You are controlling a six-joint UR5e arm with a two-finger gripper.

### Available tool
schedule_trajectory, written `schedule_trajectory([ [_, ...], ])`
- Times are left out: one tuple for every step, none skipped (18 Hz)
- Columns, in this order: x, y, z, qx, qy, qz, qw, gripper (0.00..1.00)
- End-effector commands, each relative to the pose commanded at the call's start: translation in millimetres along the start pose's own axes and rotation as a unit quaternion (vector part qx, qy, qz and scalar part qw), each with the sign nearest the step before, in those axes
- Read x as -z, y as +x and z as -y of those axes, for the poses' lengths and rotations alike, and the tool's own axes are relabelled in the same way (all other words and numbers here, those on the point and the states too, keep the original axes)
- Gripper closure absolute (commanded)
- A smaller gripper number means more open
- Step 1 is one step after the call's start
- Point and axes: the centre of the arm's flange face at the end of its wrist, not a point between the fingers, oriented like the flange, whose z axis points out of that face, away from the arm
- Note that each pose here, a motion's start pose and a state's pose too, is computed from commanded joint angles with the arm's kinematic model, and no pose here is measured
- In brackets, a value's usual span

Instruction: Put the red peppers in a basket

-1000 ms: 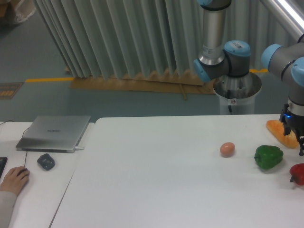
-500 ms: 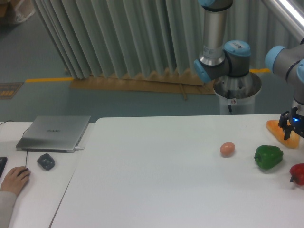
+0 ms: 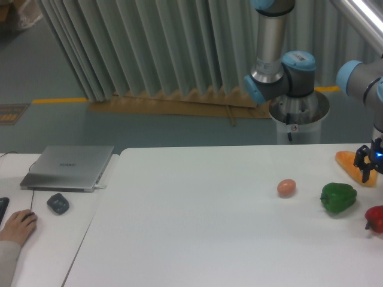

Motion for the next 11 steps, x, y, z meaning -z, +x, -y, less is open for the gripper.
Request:
schedule_trajectory([
  [0.6, -3.0, -0.1, 0.0, 0.0, 0.002, 1.0, 0.0],
  [0.4, -3.5, 0.2, 0.001, 0.001, 0.001, 1.0, 0.0],
  [0.4, -3.1, 1.0, 0.0, 0.001, 0.001, 1.0, 0.0],
  [-0.7, -2.7, 1.9, 0.0, 0.001, 0.0, 1.0, 0.0],
  [-5.4, -1.8, 5.4, -0.003, 0.0, -0.004, 1.0, 0.0],
  [-11.5, -4.2, 6.1, -0.003, -0.001, -0.008, 1.0, 0.0],
  [-15.6, -10.3, 7.6, -0.004, -0.001, -0.005, 1.0, 0.0],
  [-16.6, -13.2, 7.6, -0.005, 0.0, -0.004, 1.0, 0.0],
  [-17.6, -13.4, 7.6, -0.004, 0.0, -0.005, 1.0, 0.0],
  [-21.3, -14.2, 7.7, -0.003, -0.002, -0.007, 1.0, 0.0],
  [-27.0, -14.9, 8.8, -0.004, -0.003, -0.01, 0.9999, 0.0],
])
